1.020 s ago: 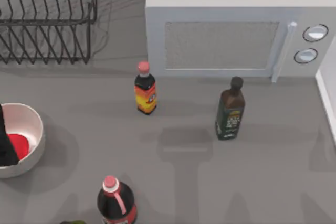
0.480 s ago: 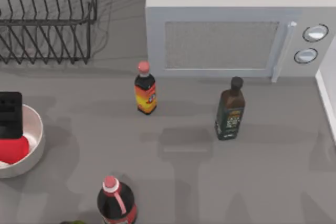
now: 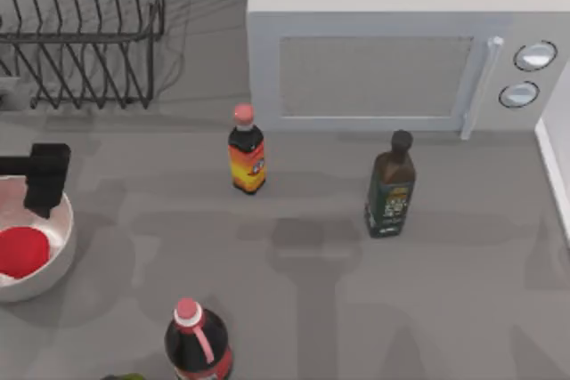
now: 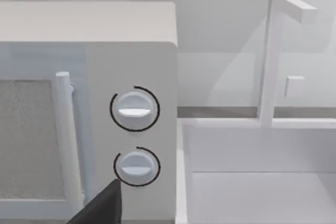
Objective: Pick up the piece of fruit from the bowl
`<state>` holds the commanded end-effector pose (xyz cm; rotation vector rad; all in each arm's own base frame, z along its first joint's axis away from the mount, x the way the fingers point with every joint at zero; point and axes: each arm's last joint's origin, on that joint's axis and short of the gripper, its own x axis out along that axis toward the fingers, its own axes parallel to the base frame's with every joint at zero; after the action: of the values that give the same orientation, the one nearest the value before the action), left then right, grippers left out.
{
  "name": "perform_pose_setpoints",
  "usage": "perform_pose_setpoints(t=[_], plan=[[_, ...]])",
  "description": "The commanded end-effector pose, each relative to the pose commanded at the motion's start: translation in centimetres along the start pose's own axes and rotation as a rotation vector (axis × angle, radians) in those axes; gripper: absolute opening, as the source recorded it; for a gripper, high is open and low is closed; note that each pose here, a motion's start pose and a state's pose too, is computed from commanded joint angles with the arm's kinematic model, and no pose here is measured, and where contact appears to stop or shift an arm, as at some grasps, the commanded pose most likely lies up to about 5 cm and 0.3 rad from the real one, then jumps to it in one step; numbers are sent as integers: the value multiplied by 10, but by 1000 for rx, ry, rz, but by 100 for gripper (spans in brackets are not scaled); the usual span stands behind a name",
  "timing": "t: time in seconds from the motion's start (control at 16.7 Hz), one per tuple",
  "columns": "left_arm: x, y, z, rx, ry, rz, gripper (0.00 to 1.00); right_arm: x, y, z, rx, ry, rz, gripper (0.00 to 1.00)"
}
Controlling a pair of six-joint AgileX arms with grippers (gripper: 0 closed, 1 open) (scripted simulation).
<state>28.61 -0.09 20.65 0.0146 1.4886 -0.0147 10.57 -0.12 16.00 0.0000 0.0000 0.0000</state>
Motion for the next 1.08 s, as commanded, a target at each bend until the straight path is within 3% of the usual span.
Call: perform_pose_setpoints(t=[0.18,0.6,1.08], plan=[[8,0,12,1,76,-1,100,0,0,0,0,0,0,100],[13,1,13,-1,83,-1,100,0,0,0,0,0,0,100],[100,0,10,0,66,-1,100,0,0,0,0,0,0,100]])
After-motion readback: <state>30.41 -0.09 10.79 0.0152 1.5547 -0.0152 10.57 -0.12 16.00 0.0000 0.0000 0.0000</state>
